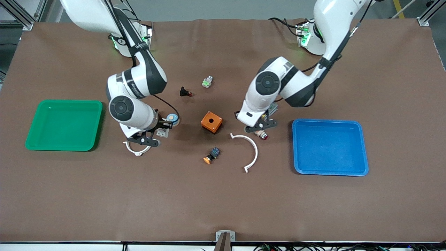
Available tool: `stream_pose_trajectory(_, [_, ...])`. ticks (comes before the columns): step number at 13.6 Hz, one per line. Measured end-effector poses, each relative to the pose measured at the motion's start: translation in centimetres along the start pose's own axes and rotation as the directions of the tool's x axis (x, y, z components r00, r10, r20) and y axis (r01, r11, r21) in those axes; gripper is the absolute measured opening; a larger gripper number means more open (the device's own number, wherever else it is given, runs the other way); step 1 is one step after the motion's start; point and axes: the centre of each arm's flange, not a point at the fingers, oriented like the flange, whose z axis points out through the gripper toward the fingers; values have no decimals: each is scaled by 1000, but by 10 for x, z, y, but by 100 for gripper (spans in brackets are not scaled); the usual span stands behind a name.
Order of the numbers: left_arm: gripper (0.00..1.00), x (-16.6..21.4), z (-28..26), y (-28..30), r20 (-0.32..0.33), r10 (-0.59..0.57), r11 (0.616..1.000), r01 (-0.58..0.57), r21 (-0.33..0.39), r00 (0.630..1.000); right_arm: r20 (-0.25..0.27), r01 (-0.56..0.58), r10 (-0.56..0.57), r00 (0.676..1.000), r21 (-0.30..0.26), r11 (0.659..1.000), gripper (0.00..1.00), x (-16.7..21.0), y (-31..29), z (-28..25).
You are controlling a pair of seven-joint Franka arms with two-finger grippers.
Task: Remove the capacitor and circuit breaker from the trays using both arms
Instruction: 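Lift and carry the capacitor and breaker toward the table middle with both grippers, then lower and release the capacitor and breaker onto the table with both grippers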
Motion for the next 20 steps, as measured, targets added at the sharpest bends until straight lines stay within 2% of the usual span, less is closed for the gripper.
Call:
stream_pose_trajectory(5, [34,-22,47,15,45,-26,999,25,20,999,-16,-6,6,1000,31,1000,40,0,-20,35])
stream_pose_trajectory(13, [34,-24,81,14,88,-34,998,29,51,996,-13,-14,14,1000,18,1000,40,5,-25,75])
stream_pose_trajectory(14, [39,-24,82,13,89,-35,998,31,52,995,-13,-13,14,1000,18,1000,40,4,-25,75])
stream_pose_trajectory(16, [58,-21,82,13,86,-39,998,35,51,996,-13,-13,13,1000,18,1000,40,4,-26,75])
stream_pose_trajectory(17, [66,-20,82,12,86,-41,998,36,51,995,-13,-13,14,1000,19,1000,47,4,-26,75])
stream_pose_trajectory(18, [66,-19,82,12,86,-41,998,37,51,995,-14,-14,14,1000,19,1000,56,4,-26,74])
stream_pose_trajectory(19, [71,-19,82,13,86,-42,998,37,50,995,-13,-13,13,1000,20,1000,64,4,-26,73])
stream_pose_trajectory(20, [81,-18,80,14,83,-42,998,38,46,996,-6,-12,12,1000,18,1000,75,3,-27,67])
